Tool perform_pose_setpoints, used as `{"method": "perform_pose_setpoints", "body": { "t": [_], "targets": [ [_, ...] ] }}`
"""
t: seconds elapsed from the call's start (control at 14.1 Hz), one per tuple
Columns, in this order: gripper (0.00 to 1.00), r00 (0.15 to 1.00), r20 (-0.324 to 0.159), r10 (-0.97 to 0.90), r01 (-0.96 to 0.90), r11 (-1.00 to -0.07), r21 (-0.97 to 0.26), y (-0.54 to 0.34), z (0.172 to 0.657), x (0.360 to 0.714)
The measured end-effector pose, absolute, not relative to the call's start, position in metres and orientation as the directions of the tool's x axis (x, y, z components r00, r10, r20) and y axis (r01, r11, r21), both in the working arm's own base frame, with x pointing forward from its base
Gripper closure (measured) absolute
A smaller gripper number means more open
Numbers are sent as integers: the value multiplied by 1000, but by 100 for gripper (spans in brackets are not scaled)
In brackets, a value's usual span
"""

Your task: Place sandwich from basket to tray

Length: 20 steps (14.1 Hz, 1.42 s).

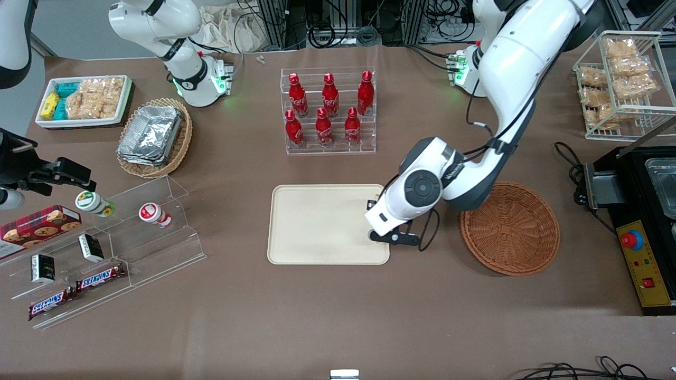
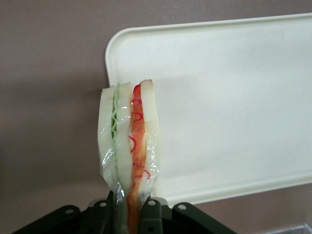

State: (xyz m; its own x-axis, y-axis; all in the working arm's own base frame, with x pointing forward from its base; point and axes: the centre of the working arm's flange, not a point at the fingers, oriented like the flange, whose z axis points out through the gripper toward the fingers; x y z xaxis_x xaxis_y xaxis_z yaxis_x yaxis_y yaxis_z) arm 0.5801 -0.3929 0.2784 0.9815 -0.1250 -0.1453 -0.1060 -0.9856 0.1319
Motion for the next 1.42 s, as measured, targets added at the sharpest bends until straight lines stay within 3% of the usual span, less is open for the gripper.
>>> {"method": "perform_pose_setpoints", "body": {
  "t": [0.42,0.5,1.06,1.42],
  "targets": [
    [81,987,-131,-88,-73,-990,117,-421,239,598],
    [77,988,-132,-85,-69,-991,118,-422,234,599],
    [1,994,-106,-29,-14,-991,132,-421,248,611],
    [0,988,-37,150,154,-982,113,-374,351,642]
  ]
}}
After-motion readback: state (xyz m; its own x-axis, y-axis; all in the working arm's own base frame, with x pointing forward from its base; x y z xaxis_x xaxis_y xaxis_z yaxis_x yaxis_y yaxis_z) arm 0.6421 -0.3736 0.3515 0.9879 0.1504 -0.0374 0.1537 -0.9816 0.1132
